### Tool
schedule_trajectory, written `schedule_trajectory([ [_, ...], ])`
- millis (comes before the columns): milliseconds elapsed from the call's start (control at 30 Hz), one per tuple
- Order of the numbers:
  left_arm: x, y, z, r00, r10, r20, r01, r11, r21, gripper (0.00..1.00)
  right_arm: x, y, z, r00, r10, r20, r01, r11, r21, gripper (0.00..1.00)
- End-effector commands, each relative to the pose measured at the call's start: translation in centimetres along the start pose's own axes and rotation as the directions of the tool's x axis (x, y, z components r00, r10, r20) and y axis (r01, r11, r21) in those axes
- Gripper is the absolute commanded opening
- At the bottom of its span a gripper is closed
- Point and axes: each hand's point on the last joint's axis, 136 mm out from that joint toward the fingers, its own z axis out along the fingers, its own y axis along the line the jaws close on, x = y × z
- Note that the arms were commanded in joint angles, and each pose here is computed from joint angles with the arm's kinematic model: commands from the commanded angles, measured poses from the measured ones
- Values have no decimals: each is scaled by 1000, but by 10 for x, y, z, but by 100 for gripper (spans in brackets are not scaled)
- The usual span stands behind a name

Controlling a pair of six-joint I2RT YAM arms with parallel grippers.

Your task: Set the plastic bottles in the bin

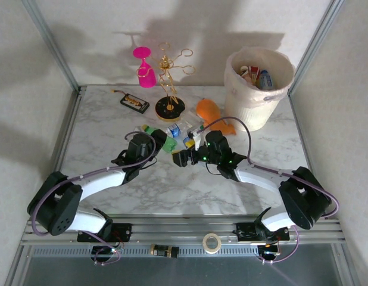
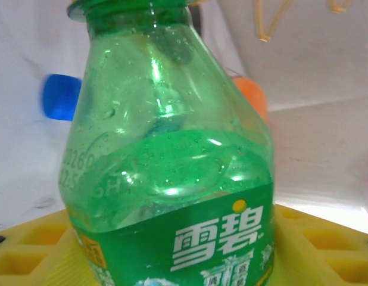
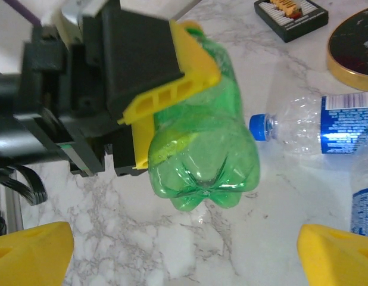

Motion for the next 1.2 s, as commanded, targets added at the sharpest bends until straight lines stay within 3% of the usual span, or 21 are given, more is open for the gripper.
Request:
schedule_trajectory([
  [0, 8, -25, -8, 997, 48, -63, -40, 992, 118, 58, -22, 16, 7, 998, -40, 51, 43, 998, -55, 96],
  [300, 16, -34, -27, 993, 60, -100, -39, 979, 198, 57, -26, 3, 18, 998, -23, 57, 23, 1000, 3, 90],
  [567, 25, -39, -41, 988, 68, -137, -32, 967, 254, 57, -25, 7, 30, 999, 10, 49, -7, 999, -48, 84],
  [700, 25, -42, -44, 988, 69, -136, -30, 961, 274, 58, -24, 9, 33, 998, 31, 53, -28, 997, -68, 71],
  [867, 27, -48, -45, 987, 60, -147, -13, 953, 304, 60, -23, 13, 35, 998, 43, 48, -39, 994, -98, 65],
  [1033, 30, -50, -43, 985, 62, -164, -8, 951, 309, 64, -24, 14, 33, 998, 33, 57, -27, 994, -103, 48],
  [1167, 27, -49, -44, 987, 62, -151, -13, 954, 301, 77, -27, 13, 30, 998, 29, 64, -23, 996, -88, 45],
])
